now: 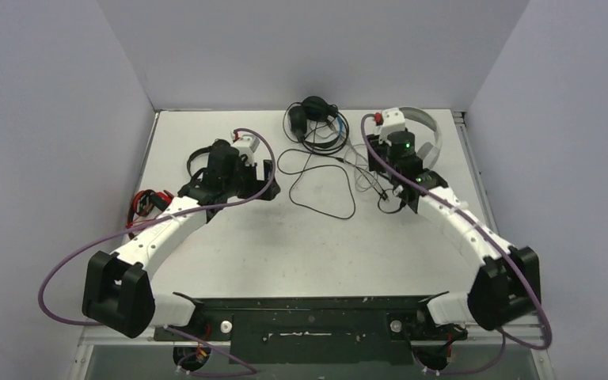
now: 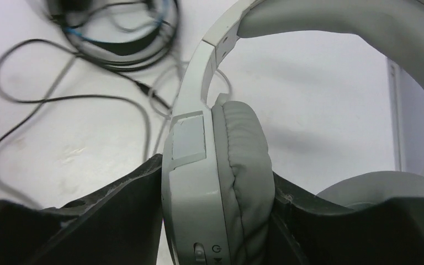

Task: Wrap the headphones
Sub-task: Pick up the headphones from the corner of the board, then place the headphones at the corner of the board.

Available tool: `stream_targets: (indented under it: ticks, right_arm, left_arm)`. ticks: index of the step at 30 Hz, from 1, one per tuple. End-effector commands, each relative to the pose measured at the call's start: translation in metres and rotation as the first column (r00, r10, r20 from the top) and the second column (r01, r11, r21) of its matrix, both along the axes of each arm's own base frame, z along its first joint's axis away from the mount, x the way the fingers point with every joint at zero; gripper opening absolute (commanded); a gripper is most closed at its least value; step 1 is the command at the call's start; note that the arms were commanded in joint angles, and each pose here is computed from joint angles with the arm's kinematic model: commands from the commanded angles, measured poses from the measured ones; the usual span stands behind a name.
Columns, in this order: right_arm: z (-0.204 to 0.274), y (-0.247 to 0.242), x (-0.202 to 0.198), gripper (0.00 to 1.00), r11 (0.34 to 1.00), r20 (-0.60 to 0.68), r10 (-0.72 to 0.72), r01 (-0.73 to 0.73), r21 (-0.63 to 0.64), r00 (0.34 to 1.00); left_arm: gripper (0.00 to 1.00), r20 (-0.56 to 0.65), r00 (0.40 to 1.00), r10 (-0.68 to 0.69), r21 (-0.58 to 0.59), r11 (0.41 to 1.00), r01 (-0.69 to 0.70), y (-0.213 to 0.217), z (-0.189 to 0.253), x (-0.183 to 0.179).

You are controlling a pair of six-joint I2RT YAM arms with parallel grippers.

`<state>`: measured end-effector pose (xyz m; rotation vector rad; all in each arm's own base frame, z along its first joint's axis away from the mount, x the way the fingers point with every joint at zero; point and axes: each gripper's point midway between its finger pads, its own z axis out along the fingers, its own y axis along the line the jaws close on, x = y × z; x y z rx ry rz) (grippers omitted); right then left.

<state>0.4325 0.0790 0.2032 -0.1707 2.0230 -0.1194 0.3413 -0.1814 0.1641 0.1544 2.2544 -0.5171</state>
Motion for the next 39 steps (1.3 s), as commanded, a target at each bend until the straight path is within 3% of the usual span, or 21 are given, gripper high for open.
stream_targets:
  ticks: [1,3,5,11,15,23,29,35,39]
  right_arm:
    - [0.065,0.062,-0.052,0.42,0.969,0.186,0.241,-0.246,0.009,0.953]
    - [0.075,0.105,-0.089,0.44,0.891,0.211,0.441,-0.454,0.015,0.873]
    - [0.073,0.144,-0.131,0.48,0.753,0.209,0.637,-0.657,0.035,0.742]
    - [0.027,0.188,-0.201,0.48,0.564,0.123,0.802,-0.808,0.167,0.585]
    - [-0.007,0.199,-0.225,0.47,0.532,0.073,0.832,-0.829,0.174,0.549]
    - [-0.042,0.206,-0.233,0.46,0.568,0.015,0.820,-0.816,0.103,0.572]
    - [-0.042,0.218,-0.238,0.46,0.554,-0.008,0.832,-0.832,0.038,0.554]
    - [-0.036,0.243,-0.259,0.47,0.472,0.001,0.882,-0.882,-0.007,0.472]
    - [-0.024,0.257,-0.269,0.49,0.437,0.035,0.899,-0.899,-0.027,0.436]
  left_arm:
    - [0.90,0.153,0.975,-0.159,-0.115,0.977,0.178,-0.031,0.042,-0.009]
    - [0.90,0.175,0.970,-0.166,-0.126,0.974,0.190,-0.032,0.049,-0.012]
    - [0.90,0.206,0.965,-0.162,-0.132,0.972,0.192,-0.031,0.058,-0.013]
    - [0.90,0.248,0.960,-0.133,-0.141,0.975,0.171,-0.024,0.070,-0.017]
    - [0.90,0.250,0.958,-0.143,-0.155,0.970,0.185,-0.025,0.072,-0.020]
    - [0.91,0.212,0.943,-0.256,-0.212,0.930,0.300,-0.050,0.060,-0.033]
    - [0.88,0.069,0.957,-0.283,-0.046,0.957,0.287,-0.058,0.016,-0.037]
    - [0.86,0.052,0.957,-0.284,0.026,0.959,0.283,-0.063,0.005,-0.042]
    - [0.78,0.020,0.956,-0.293,0.077,0.954,0.291,-0.065,-0.007,-0.043]
